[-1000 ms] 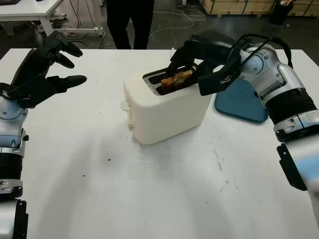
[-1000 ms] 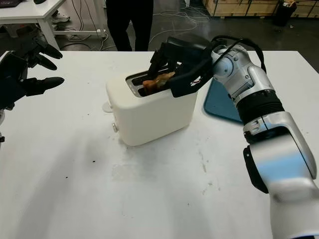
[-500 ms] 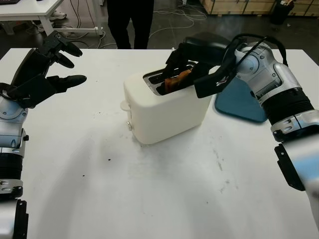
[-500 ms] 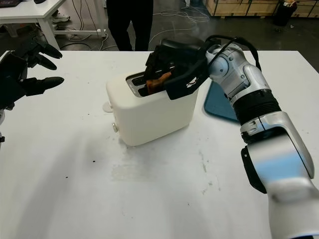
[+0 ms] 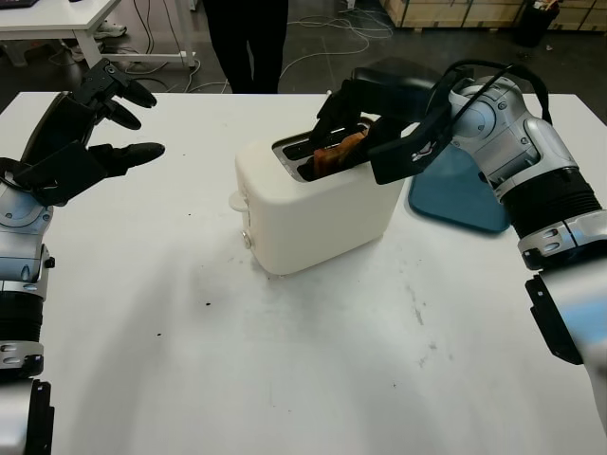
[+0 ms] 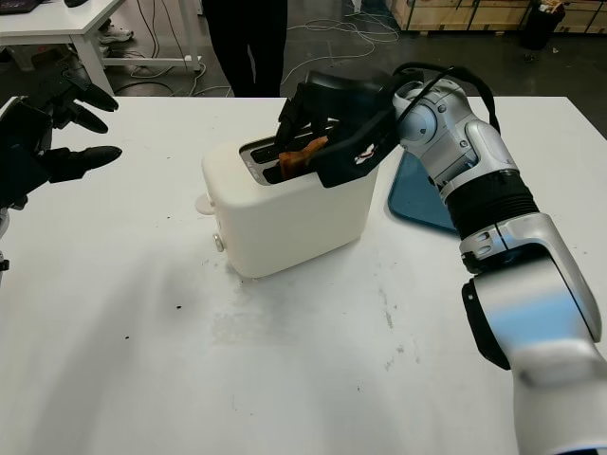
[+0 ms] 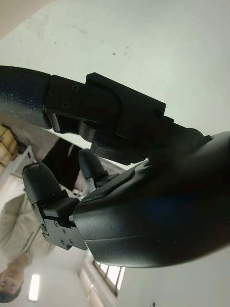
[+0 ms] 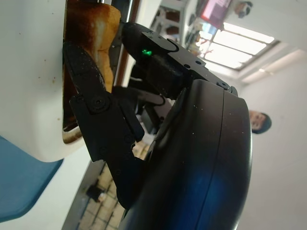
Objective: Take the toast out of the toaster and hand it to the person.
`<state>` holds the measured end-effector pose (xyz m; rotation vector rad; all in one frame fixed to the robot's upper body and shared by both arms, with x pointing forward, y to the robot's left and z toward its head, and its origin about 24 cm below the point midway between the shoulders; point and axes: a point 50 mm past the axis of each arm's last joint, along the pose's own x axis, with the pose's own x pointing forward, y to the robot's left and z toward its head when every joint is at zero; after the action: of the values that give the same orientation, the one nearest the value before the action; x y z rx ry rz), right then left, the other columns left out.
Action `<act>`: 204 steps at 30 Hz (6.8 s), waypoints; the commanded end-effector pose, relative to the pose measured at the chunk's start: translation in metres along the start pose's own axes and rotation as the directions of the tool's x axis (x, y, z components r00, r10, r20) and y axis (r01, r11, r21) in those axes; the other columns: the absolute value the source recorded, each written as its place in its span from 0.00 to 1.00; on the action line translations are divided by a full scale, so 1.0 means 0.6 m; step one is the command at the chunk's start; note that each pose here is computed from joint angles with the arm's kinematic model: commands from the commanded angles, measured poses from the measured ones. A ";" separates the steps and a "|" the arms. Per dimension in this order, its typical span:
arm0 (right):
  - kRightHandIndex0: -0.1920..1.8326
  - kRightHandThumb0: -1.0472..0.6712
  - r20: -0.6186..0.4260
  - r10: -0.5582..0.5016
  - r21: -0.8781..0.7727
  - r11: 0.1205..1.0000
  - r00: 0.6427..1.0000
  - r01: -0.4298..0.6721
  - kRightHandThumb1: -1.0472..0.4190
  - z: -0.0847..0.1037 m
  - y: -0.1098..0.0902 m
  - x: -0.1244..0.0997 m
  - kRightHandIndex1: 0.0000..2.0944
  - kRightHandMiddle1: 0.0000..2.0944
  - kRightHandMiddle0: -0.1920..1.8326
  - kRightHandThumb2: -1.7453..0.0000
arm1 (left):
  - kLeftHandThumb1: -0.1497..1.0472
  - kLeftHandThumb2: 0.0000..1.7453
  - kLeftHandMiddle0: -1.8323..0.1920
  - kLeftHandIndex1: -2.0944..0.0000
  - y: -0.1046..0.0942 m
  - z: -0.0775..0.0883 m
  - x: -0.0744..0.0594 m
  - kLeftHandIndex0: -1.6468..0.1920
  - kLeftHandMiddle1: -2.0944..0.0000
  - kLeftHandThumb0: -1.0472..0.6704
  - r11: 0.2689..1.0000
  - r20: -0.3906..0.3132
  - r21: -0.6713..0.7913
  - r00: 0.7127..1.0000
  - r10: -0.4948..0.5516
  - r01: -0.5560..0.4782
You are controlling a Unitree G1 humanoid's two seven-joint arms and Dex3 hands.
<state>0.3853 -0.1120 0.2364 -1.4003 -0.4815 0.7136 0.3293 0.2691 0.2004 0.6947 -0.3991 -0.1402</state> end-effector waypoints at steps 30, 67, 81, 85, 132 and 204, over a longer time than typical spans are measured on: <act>0.64 0.30 0.050 -0.138 -0.136 0.980 0.989 0.143 0.09 -0.011 0.002 -0.007 0.82 0.80 0.54 0.92 | 0.89 0.07 0.91 0.28 0.001 -0.005 -0.005 0.90 0.23 0.00 0.999 -0.015 -0.035 1.000 0.017 -0.018; 0.60 0.44 -0.470 -0.634 0.146 0.630 0.614 0.763 0.09 -0.144 -0.109 -0.111 0.83 0.82 0.50 0.92 | 0.89 0.08 0.91 0.28 0.001 -0.003 -0.002 0.90 0.23 0.00 1.000 0.004 -0.004 1.000 0.012 -0.012; 0.52 0.44 -0.702 -0.547 0.141 0.521 0.456 0.842 0.09 -0.177 -0.031 -0.107 0.83 0.68 0.50 0.94 | 0.89 0.06 0.91 0.27 -0.001 -0.005 -0.004 0.90 0.22 0.00 1.000 -0.010 -0.026 1.000 0.014 -0.014; 0.52 0.43 -0.734 -0.487 0.149 0.564 0.473 0.812 0.09 -0.180 -0.013 -0.101 0.83 0.75 0.48 0.93 | 0.89 0.07 0.91 0.28 -0.002 -0.006 -0.004 0.90 0.23 0.00 1.000 -0.006 -0.019 1.000 0.008 -0.008; 0.49 0.41 -0.809 -0.408 0.209 0.473 0.423 0.856 0.09 -0.177 0.023 -0.084 0.83 0.69 0.46 0.91 | 0.89 0.09 0.91 0.28 -0.001 -0.010 -0.009 0.90 0.23 0.00 1.000 -0.006 -0.010 1.000 0.014 -0.014; 0.51 0.41 -0.783 -0.412 0.244 0.485 0.466 0.840 0.09 -0.172 0.021 -0.076 0.75 0.60 0.49 0.95 | 0.89 0.09 0.91 0.28 -0.001 -0.010 -0.008 0.90 0.22 0.00 1.000 -0.007 -0.009 1.000 0.014 -0.015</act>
<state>0.4204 -0.2198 0.2078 -0.6517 -0.1678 -0.3251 0.3279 0.2731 0.1954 0.6804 -0.3986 -0.1254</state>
